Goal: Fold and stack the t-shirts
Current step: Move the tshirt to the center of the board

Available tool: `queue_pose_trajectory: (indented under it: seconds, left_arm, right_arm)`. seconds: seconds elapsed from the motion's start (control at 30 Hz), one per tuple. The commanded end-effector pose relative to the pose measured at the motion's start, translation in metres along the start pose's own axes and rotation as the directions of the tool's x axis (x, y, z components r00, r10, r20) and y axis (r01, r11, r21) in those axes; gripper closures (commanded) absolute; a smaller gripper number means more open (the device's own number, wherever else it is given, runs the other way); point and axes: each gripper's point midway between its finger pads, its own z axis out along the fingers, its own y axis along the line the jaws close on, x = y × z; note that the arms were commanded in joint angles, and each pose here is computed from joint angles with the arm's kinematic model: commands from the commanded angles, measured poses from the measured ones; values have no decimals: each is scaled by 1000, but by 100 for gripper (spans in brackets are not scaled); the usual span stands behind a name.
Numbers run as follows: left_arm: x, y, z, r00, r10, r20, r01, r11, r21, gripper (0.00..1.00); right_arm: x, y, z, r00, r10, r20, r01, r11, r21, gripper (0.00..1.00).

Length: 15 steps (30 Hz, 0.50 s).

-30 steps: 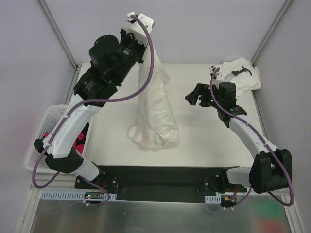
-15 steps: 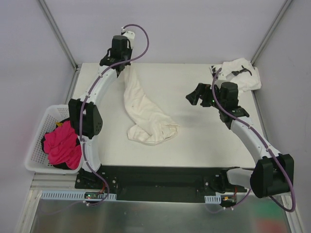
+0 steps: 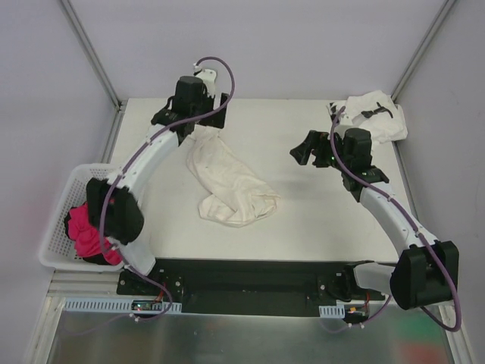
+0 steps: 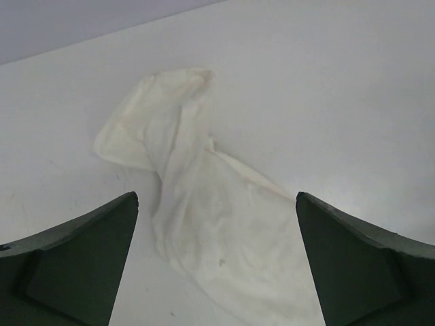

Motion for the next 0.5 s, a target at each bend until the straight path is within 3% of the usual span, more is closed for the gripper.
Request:
queue_pose_trajectory:
  seconds: [0.0,0.07,0.1,0.2,0.33,0.47]
  left_arm:
    - [20,-52,-96,992,-115,54,112,992,49,1]
    - [48,-58,-122,991,-127,29,126,991,35,1]
    - [85,-66,-124,992,-120,-48,121,992,32,1]
    - [126,-72,-148,984,-121,-128,128,990,50,1]
    - [153,-69,-163,973,-161,-167,171,984,48,1]
    - [190,-64,-158,953,-134,-272,140,990,2,1]
  right_arm:
    - [-19,9,2,999,-7,43,9,999,-35,1]
    - [-19,9,4,999,-7,39,8,999,-40,1]
    - [-19,10,4,999,-3,41,5,999,-43,1]
    - [-21,12,3,999,-7,50,10,999,-51,1]
    - [-23,16,-1,998,-3,60,7,998,-65,1]
    - [-26,15,-10,996,-19,87,23,999,-47,3]
